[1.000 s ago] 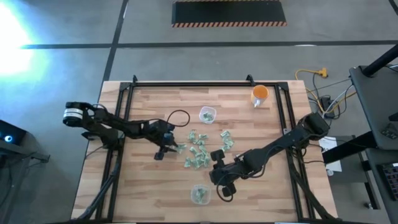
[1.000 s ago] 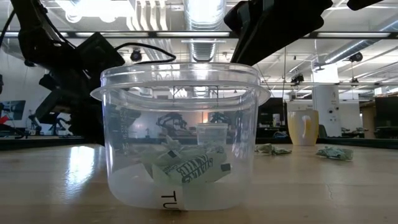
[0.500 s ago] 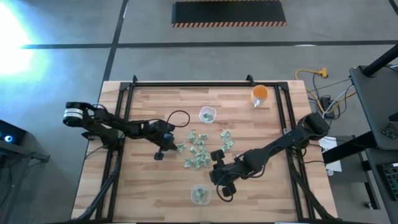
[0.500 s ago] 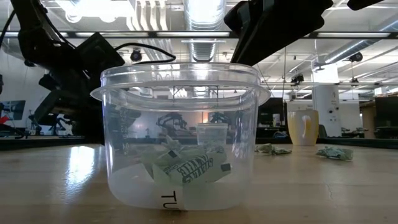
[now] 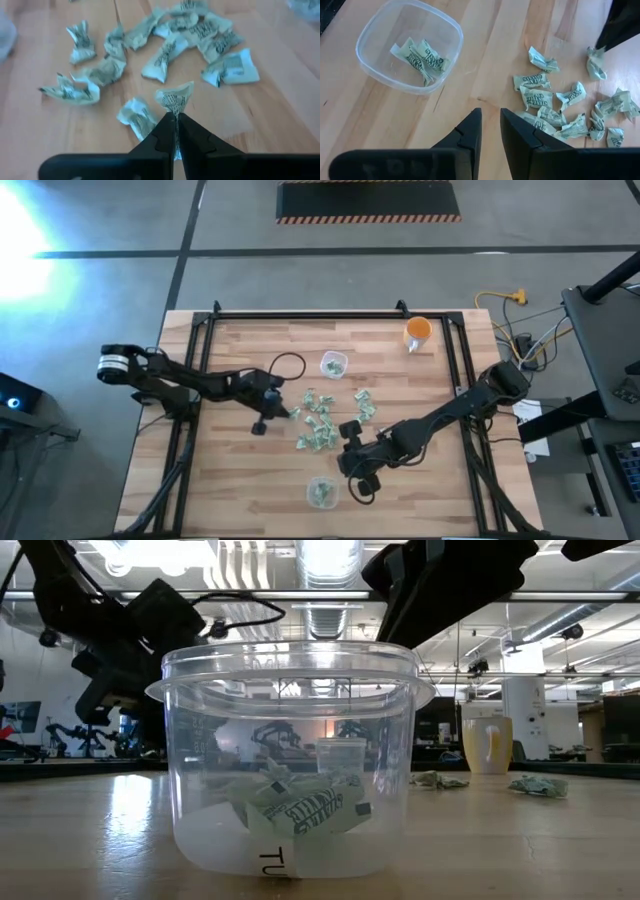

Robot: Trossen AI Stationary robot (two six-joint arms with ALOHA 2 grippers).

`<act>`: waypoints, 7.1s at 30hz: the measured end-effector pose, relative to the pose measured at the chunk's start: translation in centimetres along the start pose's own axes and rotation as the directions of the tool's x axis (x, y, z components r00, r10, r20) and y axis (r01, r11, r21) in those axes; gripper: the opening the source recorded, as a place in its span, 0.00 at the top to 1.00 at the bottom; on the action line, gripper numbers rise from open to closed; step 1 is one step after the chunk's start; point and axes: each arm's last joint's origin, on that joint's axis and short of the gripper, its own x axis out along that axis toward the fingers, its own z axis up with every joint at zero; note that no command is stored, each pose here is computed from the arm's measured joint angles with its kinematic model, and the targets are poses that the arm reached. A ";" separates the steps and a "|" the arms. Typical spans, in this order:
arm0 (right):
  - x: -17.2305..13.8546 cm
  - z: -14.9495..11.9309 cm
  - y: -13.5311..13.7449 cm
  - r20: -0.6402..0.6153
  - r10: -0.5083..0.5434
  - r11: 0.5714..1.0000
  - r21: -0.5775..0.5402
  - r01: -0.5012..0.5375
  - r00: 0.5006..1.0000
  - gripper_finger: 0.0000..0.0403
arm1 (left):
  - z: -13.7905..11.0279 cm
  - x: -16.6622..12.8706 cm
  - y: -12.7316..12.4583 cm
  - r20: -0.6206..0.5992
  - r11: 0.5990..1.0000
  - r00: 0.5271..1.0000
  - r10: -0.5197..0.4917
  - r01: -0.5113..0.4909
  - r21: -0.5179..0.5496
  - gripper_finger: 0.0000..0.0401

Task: Pick and place items into bin
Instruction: Put the stevia packet into the top transparent bin, then put the stevia packet into the bottom transparent bin

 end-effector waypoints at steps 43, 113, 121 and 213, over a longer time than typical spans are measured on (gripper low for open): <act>-1.7 -4.9 -1.7 -0.368 -0.428 0.856 0.130 0.501 0.826 0.85 | 9.2 1.1 12.4 0.207 0.881 0.874 0.439 -0.464 0.089 1.00; -1.2 -5.6 -1.5 -0.378 -0.405 0.849 0.184 0.496 0.833 0.85 | 10.2 1.7 13.9 -0.033 0.928 0.928 0.370 -0.368 0.057 0.72; -0.1 -8.9 -1.3 -0.482 -0.346 0.804 0.291 0.519 0.805 0.85 | 10.4 -2.0 11.8 -0.167 0.951 0.936 0.309 -0.309 0.025 0.72; -1.7 -7.6 0.5 -0.163 -0.139 0.846 0.494 0.203 0.977 0.98 | 4.8 -7.7 5.2 -0.134 0.949 0.942 0.308 -0.314 -0.027 0.72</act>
